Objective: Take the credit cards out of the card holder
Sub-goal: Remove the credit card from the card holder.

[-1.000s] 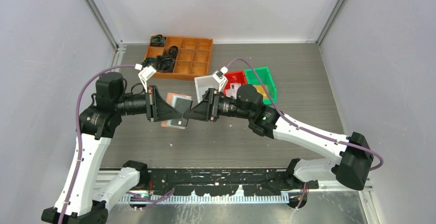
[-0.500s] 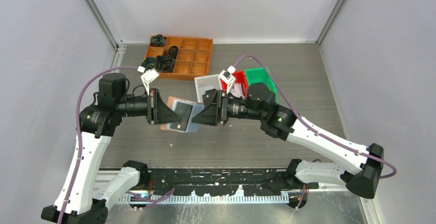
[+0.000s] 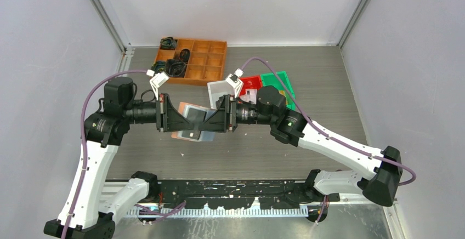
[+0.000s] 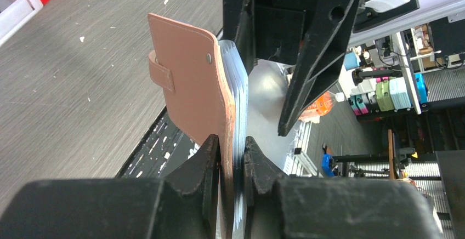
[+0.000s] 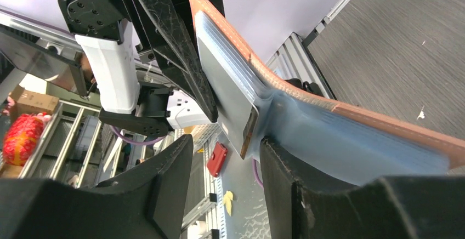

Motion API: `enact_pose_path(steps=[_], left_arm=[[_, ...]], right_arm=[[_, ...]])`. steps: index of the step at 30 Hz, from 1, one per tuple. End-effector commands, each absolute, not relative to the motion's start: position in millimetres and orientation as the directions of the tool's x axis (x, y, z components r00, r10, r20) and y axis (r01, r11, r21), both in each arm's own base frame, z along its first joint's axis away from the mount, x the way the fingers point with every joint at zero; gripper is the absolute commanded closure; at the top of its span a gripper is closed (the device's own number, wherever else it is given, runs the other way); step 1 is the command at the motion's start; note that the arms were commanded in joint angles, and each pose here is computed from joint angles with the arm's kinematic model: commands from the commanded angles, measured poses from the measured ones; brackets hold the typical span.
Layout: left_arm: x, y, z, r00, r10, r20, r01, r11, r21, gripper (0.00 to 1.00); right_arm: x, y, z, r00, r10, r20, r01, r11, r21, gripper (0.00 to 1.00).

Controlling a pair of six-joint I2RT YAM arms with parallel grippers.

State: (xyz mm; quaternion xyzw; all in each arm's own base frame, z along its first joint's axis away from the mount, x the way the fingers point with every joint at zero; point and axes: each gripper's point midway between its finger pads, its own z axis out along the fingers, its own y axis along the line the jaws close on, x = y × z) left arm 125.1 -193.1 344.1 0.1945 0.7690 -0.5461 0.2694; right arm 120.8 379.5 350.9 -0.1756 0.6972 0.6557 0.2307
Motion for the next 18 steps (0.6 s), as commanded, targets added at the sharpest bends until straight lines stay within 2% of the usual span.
enact_pose_path(steps=[1,6,11,18], left_arm=[[115,-198,374,-0.733,-0.003,-0.681,0.663,0.222,-0.715,0.99],[111,-199,378,-0.742,-0.007,-0.671,0.656,0.198,-0.728,0.97],[110,-200,378,-0.746,-0.012,-0.666,0.652,0.188,-0.734,0.94],[101,-200,382,-0.748,0.002,-0.664,0.656,0.151,-0.739,0.86]], right_arm=[[115,382,377,-0.812,0.087,-0.578,-0.581,-0.020,0.813,0.47],[116,384,375,-0.816,0.090,-0.571,-0.576,-0.026,0.817,0.47],[122,390,376,-0.828,0.123,-0.548,-0.556,-0.047,0.830,0.52],[130,389,373,-0.821,0.170,-0.545,-0.556,-0.020,0.831,0.54]])
